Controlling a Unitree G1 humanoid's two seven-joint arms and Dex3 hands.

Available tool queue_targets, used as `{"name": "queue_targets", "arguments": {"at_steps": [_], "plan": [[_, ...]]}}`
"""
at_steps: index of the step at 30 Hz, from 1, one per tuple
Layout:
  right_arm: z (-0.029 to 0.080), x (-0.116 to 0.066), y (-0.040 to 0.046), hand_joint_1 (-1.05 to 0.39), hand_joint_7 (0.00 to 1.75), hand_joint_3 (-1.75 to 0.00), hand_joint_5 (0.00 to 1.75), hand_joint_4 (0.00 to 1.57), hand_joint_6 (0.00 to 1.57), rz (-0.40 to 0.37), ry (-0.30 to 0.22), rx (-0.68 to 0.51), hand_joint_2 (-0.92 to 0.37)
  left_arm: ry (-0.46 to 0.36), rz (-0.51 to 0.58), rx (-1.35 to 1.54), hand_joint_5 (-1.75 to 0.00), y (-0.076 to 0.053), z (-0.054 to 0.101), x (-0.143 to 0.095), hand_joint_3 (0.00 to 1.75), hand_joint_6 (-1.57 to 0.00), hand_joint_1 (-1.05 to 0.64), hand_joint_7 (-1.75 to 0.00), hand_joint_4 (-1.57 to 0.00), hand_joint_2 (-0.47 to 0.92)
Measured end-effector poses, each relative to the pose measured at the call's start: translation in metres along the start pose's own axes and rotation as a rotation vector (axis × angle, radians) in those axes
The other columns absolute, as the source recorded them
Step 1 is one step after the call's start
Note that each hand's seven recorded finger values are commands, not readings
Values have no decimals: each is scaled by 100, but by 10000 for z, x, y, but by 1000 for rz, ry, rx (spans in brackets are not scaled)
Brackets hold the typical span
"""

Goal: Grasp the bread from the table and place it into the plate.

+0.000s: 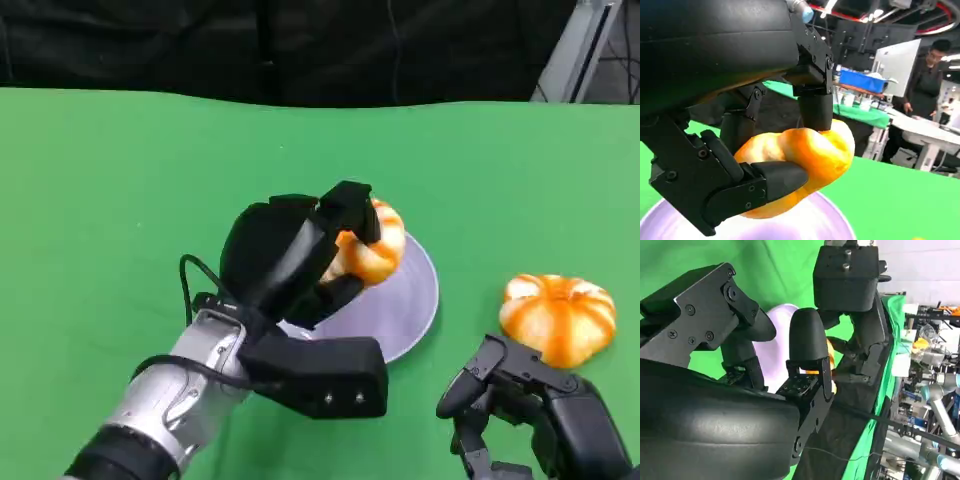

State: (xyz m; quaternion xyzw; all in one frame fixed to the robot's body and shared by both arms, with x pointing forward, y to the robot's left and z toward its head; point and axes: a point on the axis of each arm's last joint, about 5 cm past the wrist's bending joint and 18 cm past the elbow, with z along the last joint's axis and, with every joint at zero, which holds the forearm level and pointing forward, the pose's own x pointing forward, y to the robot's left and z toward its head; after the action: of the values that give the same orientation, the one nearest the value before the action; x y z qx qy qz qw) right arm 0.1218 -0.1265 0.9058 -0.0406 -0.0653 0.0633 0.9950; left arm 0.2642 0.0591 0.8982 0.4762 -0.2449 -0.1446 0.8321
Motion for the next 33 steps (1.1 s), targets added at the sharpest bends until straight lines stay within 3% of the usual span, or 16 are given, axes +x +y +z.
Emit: {"name": "queue_targets", "arguments": {"at_steps": [1,2,3,8,18,33], "plan": [[3,1,3,3,141,-129,167,70,71,1,-2,1,-43,44,-82,17,-57,-6,8,20,27,-10,-59,-48,-5,89],[4,-1,4,4,141,-129,167,69,70,1,-1,2,-43,80,-155,31,-36,-9,18,33,30,-4,-67,-36,-2,91],[4,-2,4,4,141,-129,167,69,70,1,-1,2,-43,104,-205,36,-27,-11,33,40,32,-2,-71,-31,-1,91],[4,-3,5,4,141,-130,168,69,70,1,-1,2,-43,125,-333,61,-7,36,133,80,36,0,-79,-17,0,92],[4,-5,1,4,141,-130,168,69,70,0,0,1,-43,155,-421,98,0,53,132,68,40,0,-85,-11,0,92],[4,-4,-2,3,142,-132,167,69,71,-1,0,0,-41,139,-411,111,0,130,128,70,47,0,-93,-4,0,92]]}}
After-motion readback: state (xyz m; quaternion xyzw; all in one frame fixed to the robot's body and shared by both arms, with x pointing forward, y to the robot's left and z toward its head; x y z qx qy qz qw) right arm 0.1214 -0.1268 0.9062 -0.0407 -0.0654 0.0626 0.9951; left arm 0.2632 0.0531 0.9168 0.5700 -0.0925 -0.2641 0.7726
